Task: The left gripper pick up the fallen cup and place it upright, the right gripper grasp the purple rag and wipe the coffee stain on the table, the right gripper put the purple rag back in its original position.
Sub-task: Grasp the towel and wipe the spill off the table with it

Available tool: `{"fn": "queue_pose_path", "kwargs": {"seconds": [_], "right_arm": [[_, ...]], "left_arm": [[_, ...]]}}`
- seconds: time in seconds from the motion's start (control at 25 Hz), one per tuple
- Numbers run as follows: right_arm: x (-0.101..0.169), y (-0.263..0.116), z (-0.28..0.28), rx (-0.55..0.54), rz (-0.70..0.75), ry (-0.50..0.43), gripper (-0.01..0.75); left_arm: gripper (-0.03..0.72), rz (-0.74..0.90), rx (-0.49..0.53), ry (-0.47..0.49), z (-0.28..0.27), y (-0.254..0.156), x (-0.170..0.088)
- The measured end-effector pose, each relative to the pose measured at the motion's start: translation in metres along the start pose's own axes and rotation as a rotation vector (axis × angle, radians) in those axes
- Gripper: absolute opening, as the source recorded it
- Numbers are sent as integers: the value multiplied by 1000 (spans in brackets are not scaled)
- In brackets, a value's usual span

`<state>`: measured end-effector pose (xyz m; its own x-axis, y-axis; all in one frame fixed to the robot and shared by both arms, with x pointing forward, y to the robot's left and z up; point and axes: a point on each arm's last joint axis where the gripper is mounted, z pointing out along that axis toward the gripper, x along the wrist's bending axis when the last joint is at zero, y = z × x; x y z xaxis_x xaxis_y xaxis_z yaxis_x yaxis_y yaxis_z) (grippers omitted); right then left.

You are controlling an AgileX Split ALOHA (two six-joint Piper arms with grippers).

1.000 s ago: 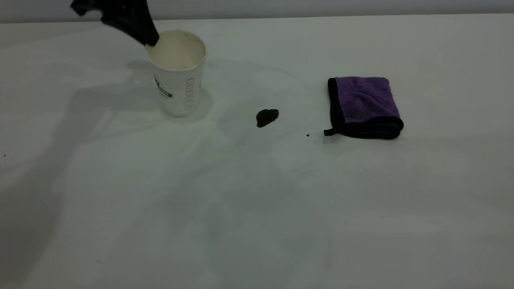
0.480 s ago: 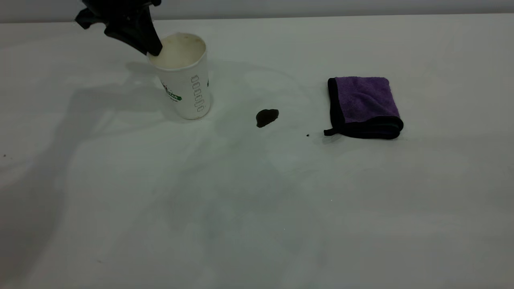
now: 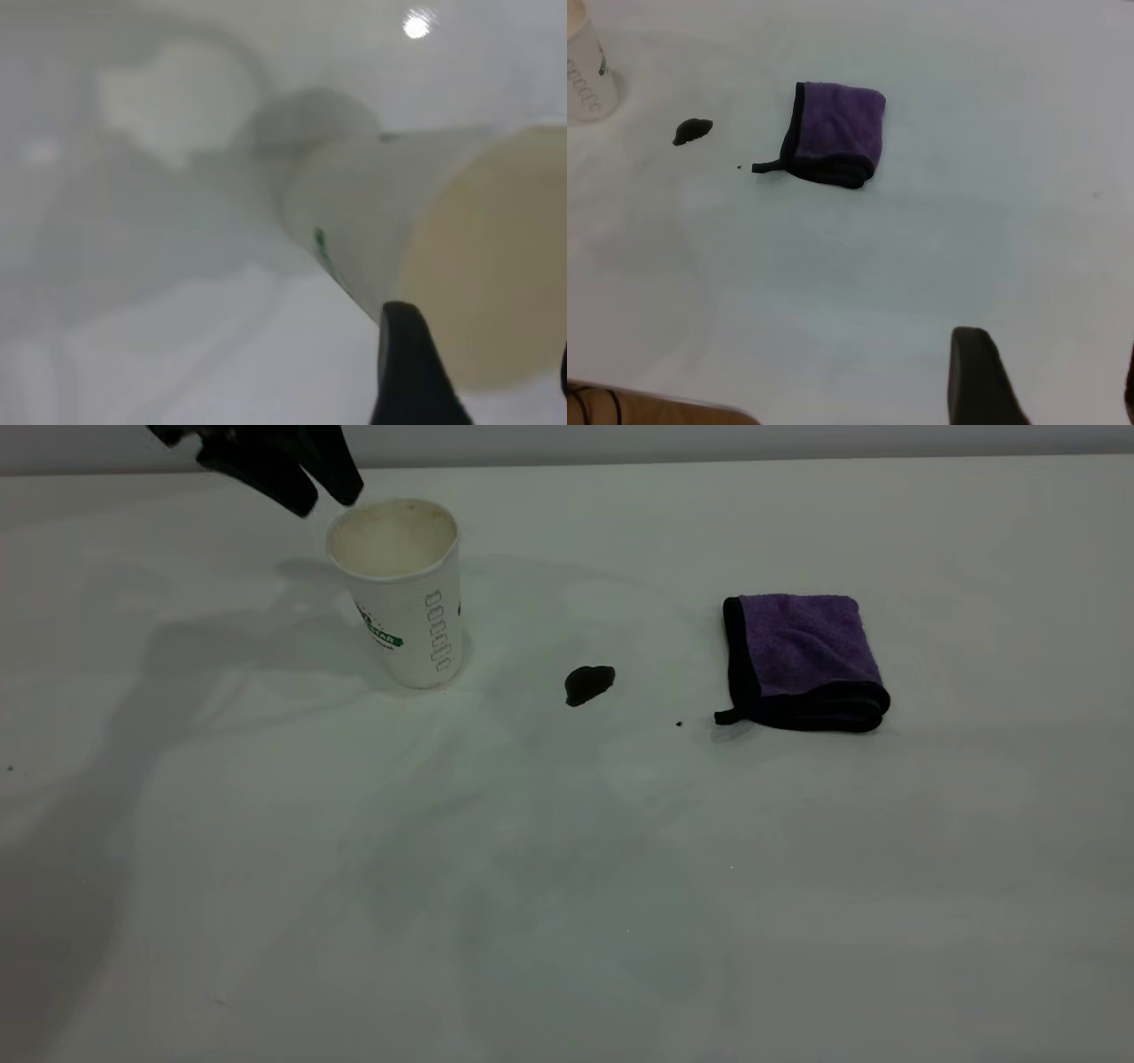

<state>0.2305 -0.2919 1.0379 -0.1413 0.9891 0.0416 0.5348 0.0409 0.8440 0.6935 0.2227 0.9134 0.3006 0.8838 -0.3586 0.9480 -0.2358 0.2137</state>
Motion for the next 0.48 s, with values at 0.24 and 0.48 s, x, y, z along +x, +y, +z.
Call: {"fn": "queue_pose_path", "kwargs": {"seconds": [0.24,0.48], "right_arm": [[0,0,0,0,0,0,426],[0,0,0,0,0,0,426]], "left_arm": [[482,75,-112,2,-90,0,-40],[482,136,-201,40,-204,-39,-95]]}}
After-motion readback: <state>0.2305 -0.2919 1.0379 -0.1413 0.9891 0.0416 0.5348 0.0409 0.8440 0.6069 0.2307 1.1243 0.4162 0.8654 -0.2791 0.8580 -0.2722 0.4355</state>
